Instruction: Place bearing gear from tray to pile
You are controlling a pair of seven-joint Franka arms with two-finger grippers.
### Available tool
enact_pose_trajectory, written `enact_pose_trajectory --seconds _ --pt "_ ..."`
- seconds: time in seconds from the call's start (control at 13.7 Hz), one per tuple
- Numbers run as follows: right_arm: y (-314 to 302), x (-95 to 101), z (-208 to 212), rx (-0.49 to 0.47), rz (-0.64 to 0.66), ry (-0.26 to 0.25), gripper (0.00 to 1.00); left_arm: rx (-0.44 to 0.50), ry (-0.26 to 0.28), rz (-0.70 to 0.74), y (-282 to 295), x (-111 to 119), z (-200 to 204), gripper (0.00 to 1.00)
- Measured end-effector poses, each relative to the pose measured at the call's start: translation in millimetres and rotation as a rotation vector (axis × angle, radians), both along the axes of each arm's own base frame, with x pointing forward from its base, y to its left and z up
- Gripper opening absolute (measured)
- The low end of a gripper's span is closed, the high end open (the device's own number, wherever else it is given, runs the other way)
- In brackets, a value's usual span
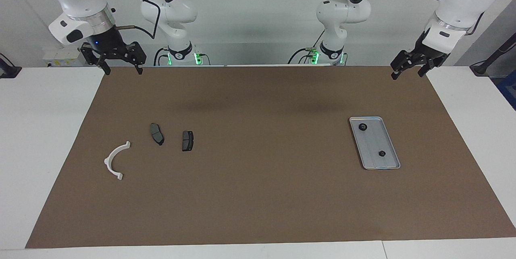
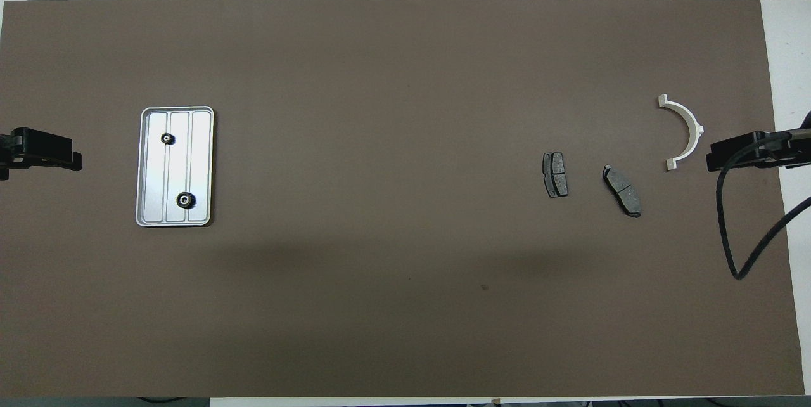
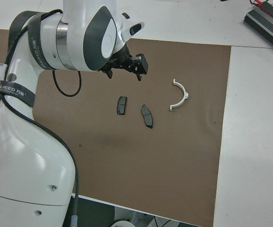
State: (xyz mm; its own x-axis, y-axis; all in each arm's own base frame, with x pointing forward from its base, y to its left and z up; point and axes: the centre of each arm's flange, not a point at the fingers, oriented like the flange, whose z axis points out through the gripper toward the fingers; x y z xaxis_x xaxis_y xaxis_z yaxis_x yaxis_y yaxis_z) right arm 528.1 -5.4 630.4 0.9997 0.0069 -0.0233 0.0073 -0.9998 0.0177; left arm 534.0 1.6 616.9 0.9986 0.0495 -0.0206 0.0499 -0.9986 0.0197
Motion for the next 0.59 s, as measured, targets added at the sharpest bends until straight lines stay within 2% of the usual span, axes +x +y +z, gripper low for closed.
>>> enact_pose_trajectory --seconds 0.44,0.59 --pt "0.0 0.0 -0.8 0.0 0.0 0.002 1.0 0.0 0.0 -0.006 -2.5 0.0 0.0 1.0" --pt "0.0 1.5 0.2 0.0 0.0 -0.012 1.0 0.0 -0.004 -0.009 -4.1 0.4 0.3 1.0"
